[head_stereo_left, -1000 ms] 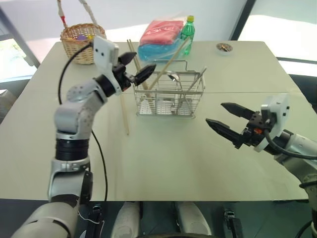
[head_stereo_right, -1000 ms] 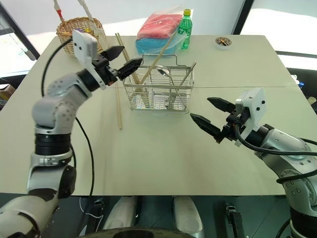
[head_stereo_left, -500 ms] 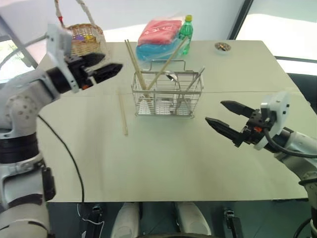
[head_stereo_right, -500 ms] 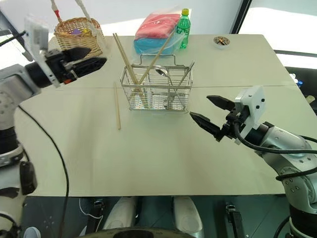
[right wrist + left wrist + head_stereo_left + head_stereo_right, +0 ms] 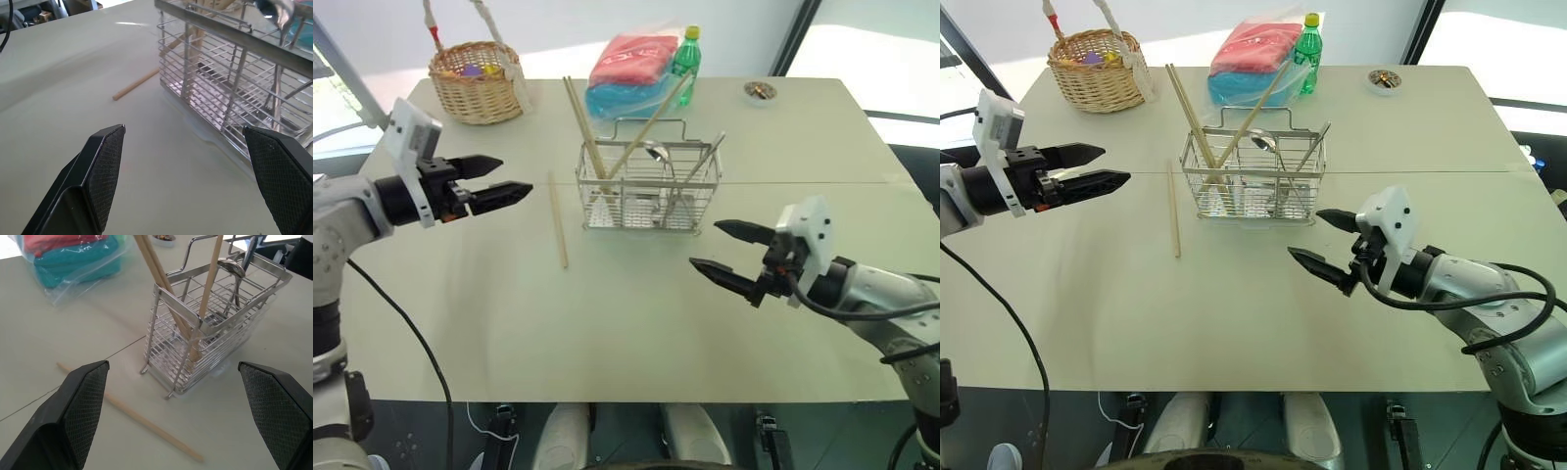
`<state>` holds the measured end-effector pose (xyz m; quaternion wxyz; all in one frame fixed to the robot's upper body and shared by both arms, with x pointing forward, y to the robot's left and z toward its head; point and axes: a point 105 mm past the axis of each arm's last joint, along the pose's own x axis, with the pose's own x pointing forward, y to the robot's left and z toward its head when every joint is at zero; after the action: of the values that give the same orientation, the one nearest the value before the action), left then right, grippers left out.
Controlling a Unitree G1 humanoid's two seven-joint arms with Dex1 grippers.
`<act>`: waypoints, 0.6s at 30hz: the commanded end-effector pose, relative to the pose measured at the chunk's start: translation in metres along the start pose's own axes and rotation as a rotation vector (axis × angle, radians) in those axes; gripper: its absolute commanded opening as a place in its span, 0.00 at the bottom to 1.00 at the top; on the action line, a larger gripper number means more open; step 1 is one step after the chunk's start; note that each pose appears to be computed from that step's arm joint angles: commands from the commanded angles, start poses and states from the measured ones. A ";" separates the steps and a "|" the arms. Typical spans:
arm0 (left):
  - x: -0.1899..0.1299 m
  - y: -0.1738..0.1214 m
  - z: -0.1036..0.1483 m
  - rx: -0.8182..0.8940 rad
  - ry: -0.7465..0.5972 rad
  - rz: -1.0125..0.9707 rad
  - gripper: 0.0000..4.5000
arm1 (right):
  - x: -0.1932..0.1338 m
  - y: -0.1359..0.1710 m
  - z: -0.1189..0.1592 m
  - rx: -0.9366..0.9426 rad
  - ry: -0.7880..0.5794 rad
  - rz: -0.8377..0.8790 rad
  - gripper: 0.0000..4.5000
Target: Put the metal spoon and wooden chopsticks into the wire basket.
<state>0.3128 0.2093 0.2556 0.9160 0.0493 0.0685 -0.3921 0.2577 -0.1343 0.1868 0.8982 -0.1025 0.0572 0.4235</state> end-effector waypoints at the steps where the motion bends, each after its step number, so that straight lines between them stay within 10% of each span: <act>1: -0.009 -0.006 0.016 0.058 -0.027 -0.004 0.99 | 0.011 0.006 -0.008 -0.006 0.082 -0.029 0.89; 18: -0.004 -0.008 0.007 0.110 0.046 -0.050 0.99 | 0.050 -0.011 -0.014 0.060 0.060 -0.142 0.89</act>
<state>0.3059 0.2060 0.2558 0.9015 0.0812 0.0855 -0.4165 0.2986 -0.1027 0.1460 0.9204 -0.0908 0.1333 0.3561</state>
